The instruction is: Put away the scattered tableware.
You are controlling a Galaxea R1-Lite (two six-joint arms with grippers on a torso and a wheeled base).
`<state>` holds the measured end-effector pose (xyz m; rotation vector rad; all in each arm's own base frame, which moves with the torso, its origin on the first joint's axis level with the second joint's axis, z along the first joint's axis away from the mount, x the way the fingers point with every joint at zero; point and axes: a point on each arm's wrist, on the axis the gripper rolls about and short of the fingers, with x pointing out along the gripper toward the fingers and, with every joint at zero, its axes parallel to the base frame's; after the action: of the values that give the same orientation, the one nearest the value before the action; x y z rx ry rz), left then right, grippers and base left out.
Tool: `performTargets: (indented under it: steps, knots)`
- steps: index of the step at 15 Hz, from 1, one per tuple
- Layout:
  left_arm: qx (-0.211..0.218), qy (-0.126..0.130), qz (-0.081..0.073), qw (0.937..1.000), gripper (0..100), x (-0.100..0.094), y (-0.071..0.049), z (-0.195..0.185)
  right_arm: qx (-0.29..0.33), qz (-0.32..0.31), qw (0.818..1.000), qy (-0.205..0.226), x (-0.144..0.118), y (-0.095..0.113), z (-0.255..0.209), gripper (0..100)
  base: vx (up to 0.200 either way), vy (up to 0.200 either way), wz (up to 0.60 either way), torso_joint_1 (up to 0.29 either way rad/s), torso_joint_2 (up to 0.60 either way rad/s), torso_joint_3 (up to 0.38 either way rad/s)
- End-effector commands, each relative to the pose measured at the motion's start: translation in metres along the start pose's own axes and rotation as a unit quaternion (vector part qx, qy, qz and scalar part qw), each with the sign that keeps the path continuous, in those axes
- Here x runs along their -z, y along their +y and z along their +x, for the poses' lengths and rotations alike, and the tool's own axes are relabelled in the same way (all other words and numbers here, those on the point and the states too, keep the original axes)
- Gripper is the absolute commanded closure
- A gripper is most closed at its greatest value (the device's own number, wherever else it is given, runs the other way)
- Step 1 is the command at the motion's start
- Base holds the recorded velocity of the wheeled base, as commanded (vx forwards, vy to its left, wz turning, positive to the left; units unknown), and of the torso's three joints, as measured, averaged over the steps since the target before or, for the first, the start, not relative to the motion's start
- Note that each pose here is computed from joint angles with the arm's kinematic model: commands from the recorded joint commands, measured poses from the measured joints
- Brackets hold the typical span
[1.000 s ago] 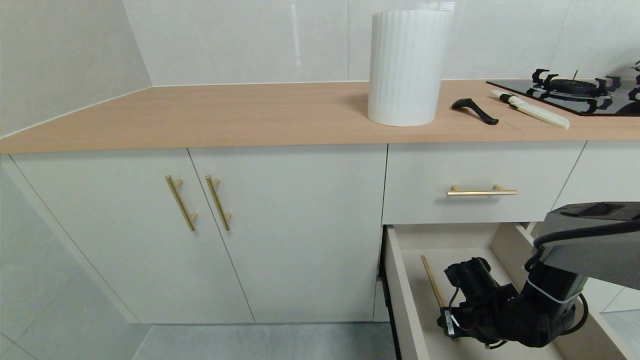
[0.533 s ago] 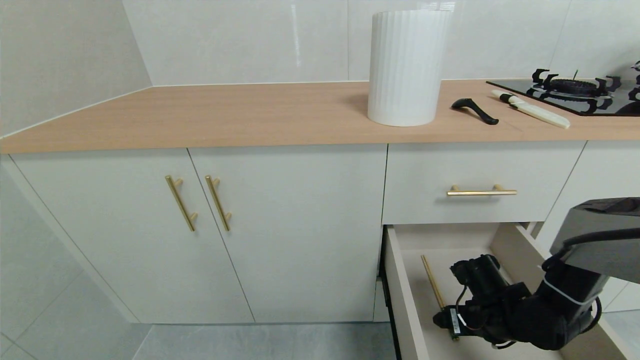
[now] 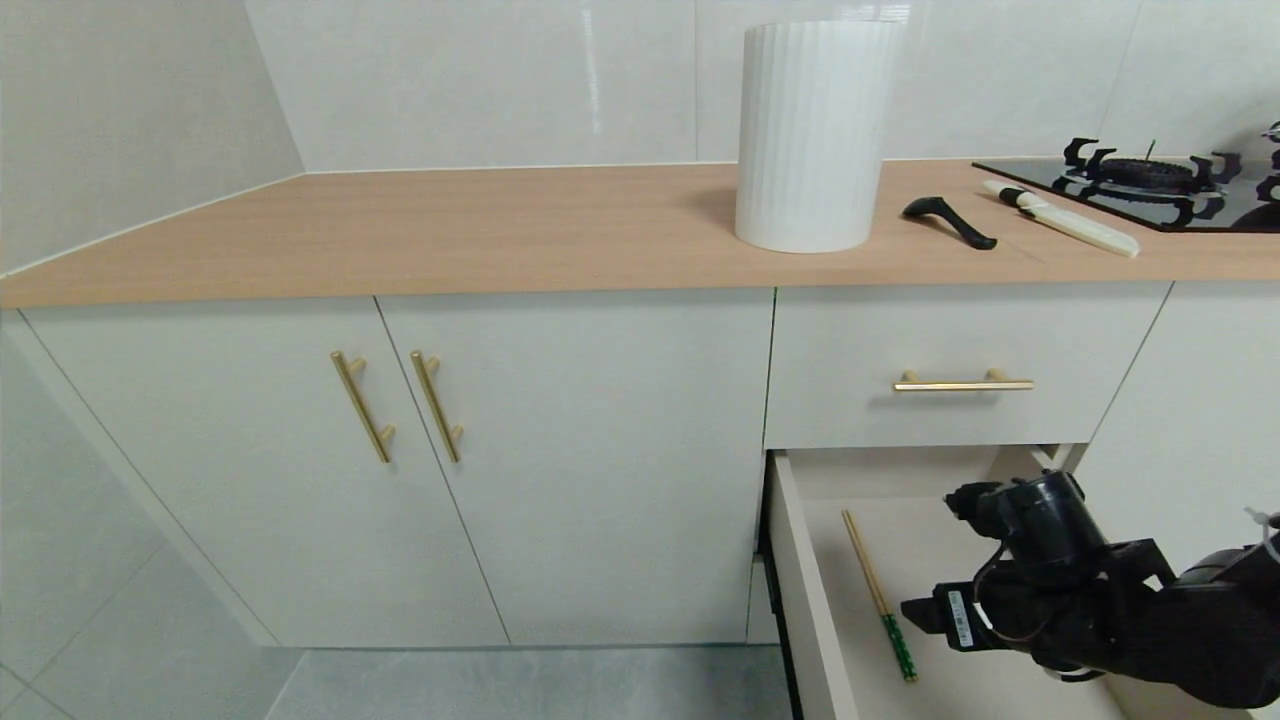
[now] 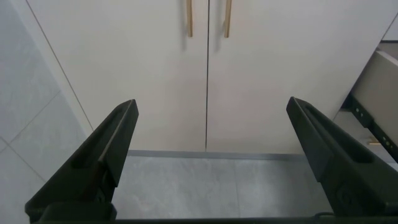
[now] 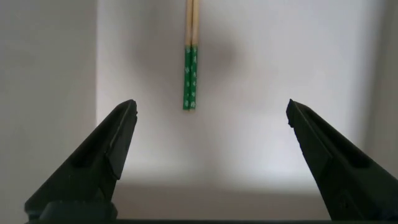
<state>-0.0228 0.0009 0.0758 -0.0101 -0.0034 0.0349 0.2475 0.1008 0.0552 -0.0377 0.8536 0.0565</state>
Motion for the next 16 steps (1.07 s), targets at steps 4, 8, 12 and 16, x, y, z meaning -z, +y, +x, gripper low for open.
performTargets:
  steps: [4,8,12,16]
  knots:
    - [0.0,0.0,0.0,1.0,0,0.0,0.0,0.0,-0.02,-0.024,0.991,-0.13,-0.028,-0.014,-0.075,0,0.0,0.0,0.0,0.008,-0.13,-0.19]
    - [0.0,0.0,0.0,1.0,0,0.0,0.0,0.0,-0.011,-0.023,0.985,-0.173,-0.067,-0.018,-0.08,0,0.0,0.0,0.0,0.062,-0.46,-0.342]
    - [0.0,0.0,0.0,1.0,0,0.0,0.0,0.0,-0.02,-0.037,0.98,-0.194,-0.096,-0.016,-0.075,0,0.0,0.0,0.0,0.131,-0.47,-0.335]
    - [0.0,0.0,0.0,1.0,0,0.0,0.0,0.0,-0.021,-0.042,0.975,-0.215,-0.127,-0.027,-0.062,0,0.0,0.0,0.0,0.155,-0.47,-0.321]
